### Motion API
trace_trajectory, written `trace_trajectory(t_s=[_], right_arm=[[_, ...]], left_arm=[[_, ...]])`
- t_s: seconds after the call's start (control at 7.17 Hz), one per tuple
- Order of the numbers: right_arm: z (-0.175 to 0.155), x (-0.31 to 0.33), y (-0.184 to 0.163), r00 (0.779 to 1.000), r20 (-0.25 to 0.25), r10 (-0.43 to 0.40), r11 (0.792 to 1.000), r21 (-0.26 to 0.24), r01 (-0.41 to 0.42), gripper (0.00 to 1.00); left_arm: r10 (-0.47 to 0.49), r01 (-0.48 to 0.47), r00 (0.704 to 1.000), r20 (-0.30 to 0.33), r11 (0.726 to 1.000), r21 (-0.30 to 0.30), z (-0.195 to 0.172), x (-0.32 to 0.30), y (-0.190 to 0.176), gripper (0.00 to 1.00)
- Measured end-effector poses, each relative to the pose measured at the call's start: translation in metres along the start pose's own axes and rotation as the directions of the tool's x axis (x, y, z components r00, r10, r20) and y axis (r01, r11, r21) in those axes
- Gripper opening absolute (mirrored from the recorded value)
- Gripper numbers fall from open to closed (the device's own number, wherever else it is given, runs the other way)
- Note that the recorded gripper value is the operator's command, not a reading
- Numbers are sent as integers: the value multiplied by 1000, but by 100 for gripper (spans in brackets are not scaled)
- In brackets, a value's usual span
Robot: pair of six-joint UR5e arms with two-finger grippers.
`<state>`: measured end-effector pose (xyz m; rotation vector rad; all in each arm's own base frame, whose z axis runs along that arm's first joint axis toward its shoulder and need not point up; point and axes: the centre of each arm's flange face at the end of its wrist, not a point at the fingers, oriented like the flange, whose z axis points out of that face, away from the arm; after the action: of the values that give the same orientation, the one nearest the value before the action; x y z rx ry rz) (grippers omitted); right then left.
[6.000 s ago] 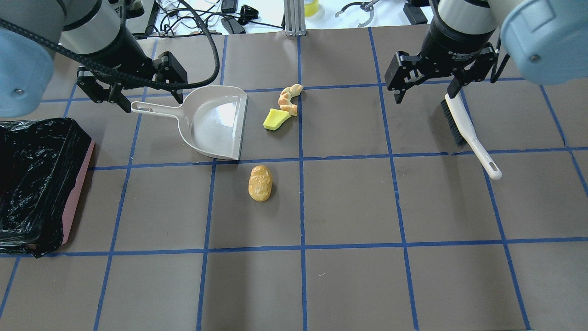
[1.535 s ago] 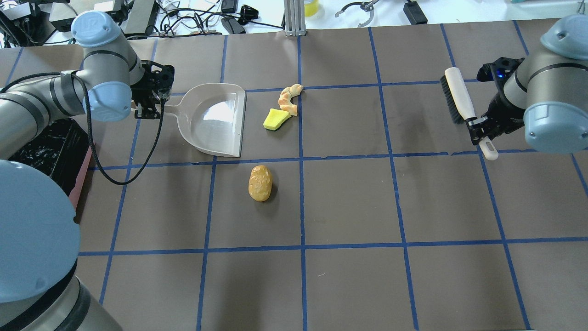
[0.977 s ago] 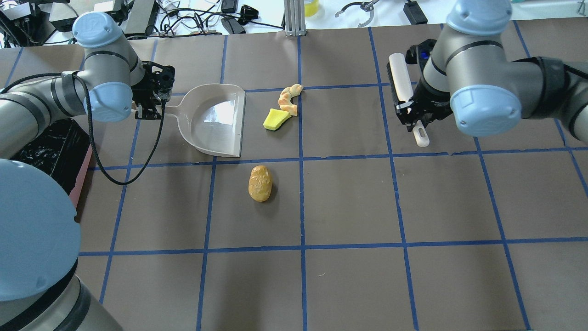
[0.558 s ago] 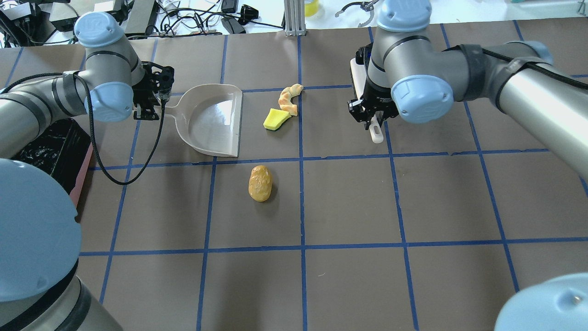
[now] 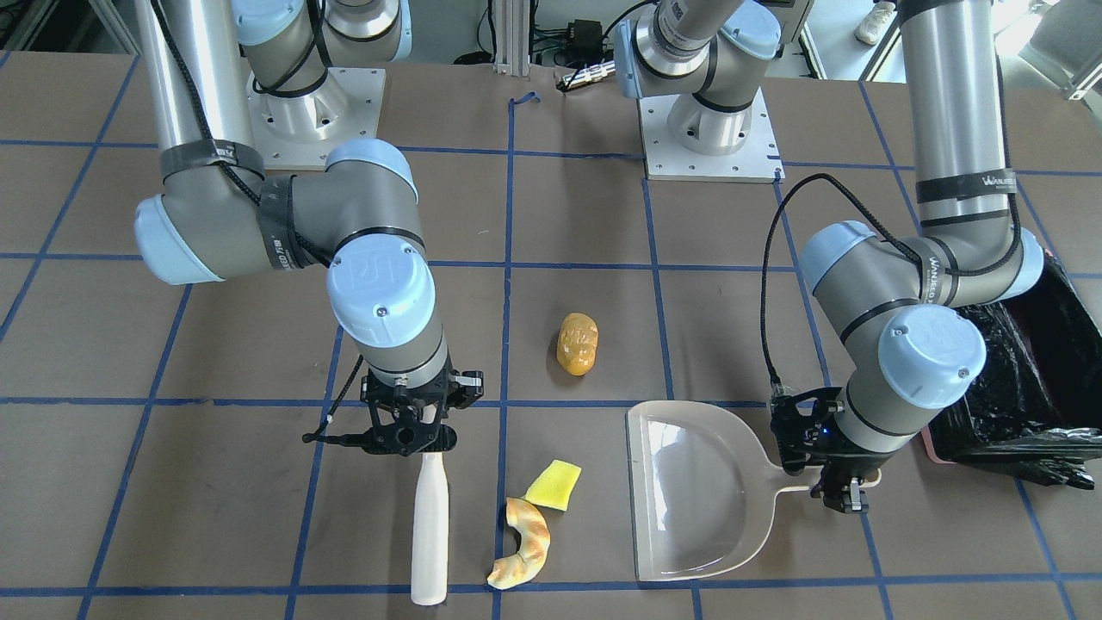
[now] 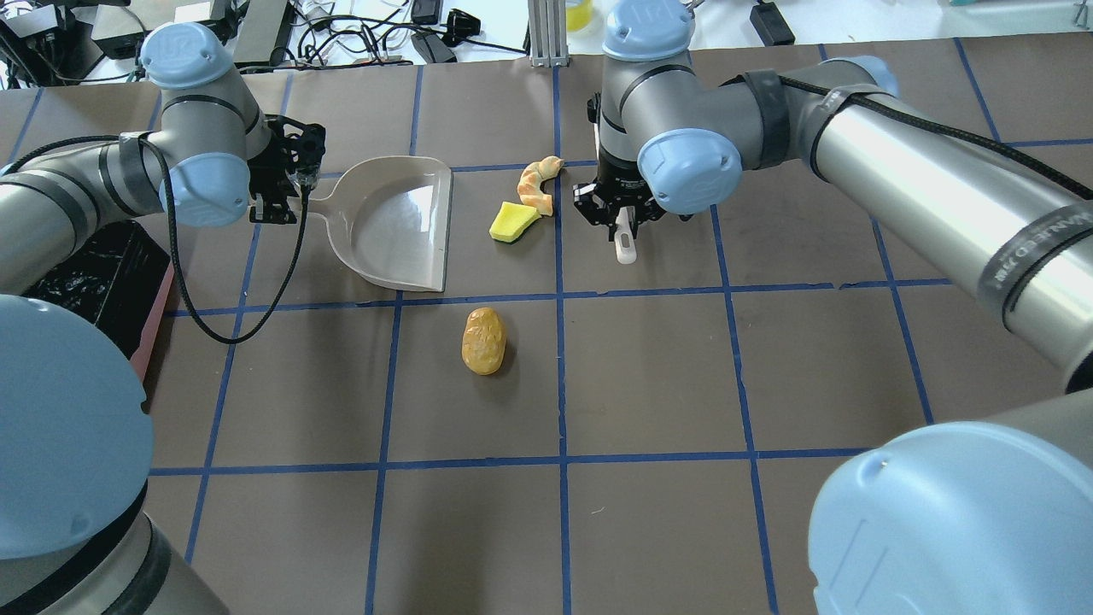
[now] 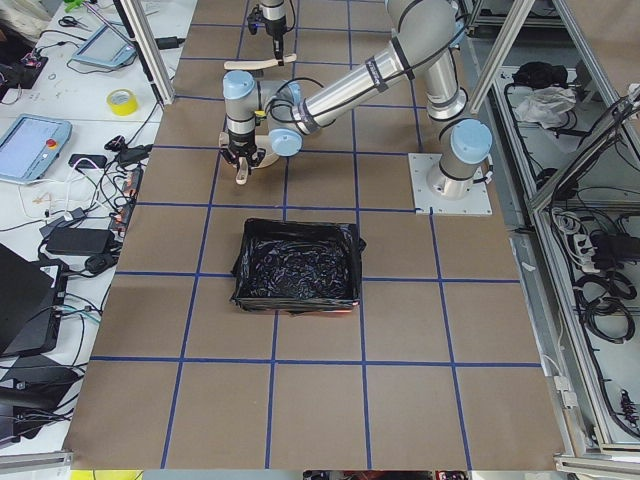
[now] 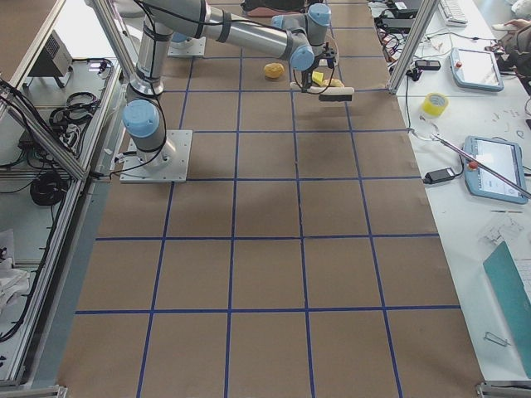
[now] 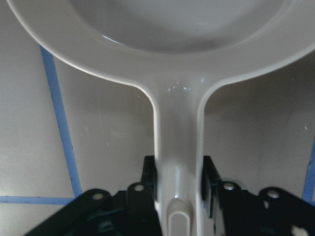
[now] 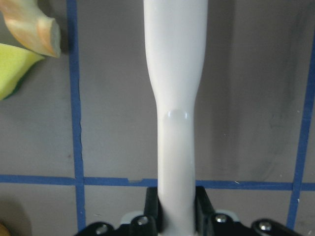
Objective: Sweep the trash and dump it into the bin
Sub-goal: 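Lift the white brush with the right gripper and carry it toward the sponge, then sweep the sponge and pastry into the dustpan with the right gripper's brush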
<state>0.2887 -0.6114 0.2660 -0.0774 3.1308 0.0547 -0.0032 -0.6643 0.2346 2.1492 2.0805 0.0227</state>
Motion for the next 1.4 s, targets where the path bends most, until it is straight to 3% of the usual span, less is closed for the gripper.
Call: trace_trajectory(t_s=[0.42, 1.4], right_arm=[[8, -23, -12, 1000, 22, -2, 1000, 8, 1, 0], [40, -95, 8, 997, 47, 61, 998, 21, -62, 0]], left_arm=[[1, -1, 1000, 0, 1000, 0, 0, 0, 0, 0], [1, -1, 1000, 2, 1000, -8, -2, -1, 1, 0]])
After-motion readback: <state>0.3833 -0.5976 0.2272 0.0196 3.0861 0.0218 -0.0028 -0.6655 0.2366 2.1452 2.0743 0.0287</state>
